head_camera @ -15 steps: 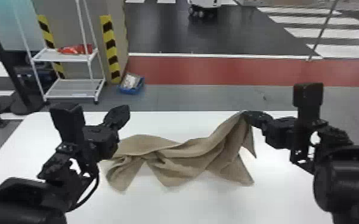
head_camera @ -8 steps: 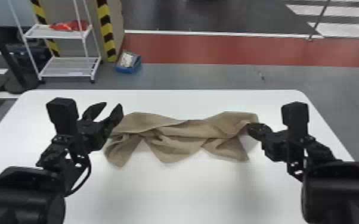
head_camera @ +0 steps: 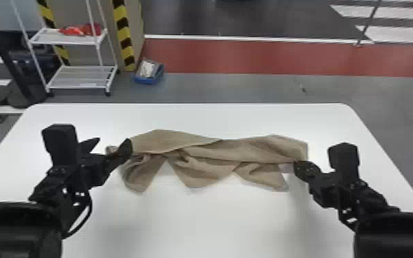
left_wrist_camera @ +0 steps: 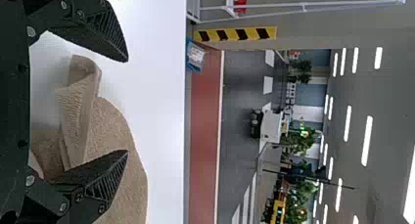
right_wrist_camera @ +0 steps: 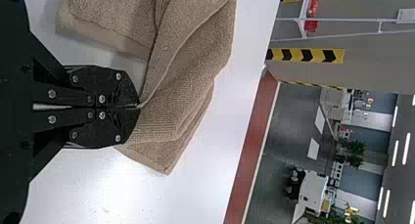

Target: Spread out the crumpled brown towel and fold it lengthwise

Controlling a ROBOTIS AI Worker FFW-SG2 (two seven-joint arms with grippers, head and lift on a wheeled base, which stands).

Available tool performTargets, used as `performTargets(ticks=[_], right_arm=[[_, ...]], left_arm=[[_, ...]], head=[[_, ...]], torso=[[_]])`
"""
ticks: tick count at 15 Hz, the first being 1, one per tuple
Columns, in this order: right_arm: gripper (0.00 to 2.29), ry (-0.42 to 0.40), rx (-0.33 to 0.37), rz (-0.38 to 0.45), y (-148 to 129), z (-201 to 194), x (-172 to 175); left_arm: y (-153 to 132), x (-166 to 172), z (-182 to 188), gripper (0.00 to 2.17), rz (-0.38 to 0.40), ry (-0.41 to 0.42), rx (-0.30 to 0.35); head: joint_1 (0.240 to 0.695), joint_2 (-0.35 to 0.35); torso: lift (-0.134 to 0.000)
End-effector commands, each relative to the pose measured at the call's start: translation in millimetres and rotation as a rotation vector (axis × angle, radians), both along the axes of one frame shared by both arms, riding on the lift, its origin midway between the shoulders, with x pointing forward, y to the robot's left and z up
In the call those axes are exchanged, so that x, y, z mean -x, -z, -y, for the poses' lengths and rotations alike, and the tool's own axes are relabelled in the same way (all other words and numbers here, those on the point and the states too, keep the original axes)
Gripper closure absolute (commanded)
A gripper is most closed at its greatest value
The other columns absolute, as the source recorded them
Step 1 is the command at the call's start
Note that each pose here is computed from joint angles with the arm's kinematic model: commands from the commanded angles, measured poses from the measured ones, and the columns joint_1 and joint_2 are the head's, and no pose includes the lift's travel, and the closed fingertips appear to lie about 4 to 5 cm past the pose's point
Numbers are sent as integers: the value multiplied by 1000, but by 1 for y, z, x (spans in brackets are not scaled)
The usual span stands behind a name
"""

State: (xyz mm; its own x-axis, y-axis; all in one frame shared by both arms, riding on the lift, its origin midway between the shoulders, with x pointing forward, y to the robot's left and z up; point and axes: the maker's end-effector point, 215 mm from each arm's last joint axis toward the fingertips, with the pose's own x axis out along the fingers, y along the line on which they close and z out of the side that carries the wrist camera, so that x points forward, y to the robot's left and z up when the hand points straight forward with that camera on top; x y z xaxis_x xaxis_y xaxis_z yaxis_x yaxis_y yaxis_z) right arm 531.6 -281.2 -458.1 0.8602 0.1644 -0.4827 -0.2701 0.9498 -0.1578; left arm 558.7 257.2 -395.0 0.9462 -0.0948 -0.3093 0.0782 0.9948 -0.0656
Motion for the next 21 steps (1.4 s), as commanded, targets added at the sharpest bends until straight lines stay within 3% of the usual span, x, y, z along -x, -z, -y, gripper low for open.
performTargets(ticks=[1,5,11,16,17,21], right_arm=[[1679,-9,4,12,1,-2,2],[1683,-14,7,18,-1,-3,3],[1683,-19,10,31,-3,-4,3],[1683,-27,6,45,-7,-6,3],[1683,-28,5,44,-6,-5,4],[1683,-35,4,59,-12,-8,5]], left_arm=[[13,5,-17,373,-57,-27,18],[27,12,-14,417,-133,-11,60],[6,10,19,417,-104,40,120],[9,9,23,444,-115,43,82],[12,10,20,606,-124,38,75],[18,14,13,542,-145,24,45]], head=[[695,-26],[695,-5],[695,-23],[695,-48],[695,-47],[695,-37]], torso=[[-124],[-124],[-124],[-124],[-124],[-124]])
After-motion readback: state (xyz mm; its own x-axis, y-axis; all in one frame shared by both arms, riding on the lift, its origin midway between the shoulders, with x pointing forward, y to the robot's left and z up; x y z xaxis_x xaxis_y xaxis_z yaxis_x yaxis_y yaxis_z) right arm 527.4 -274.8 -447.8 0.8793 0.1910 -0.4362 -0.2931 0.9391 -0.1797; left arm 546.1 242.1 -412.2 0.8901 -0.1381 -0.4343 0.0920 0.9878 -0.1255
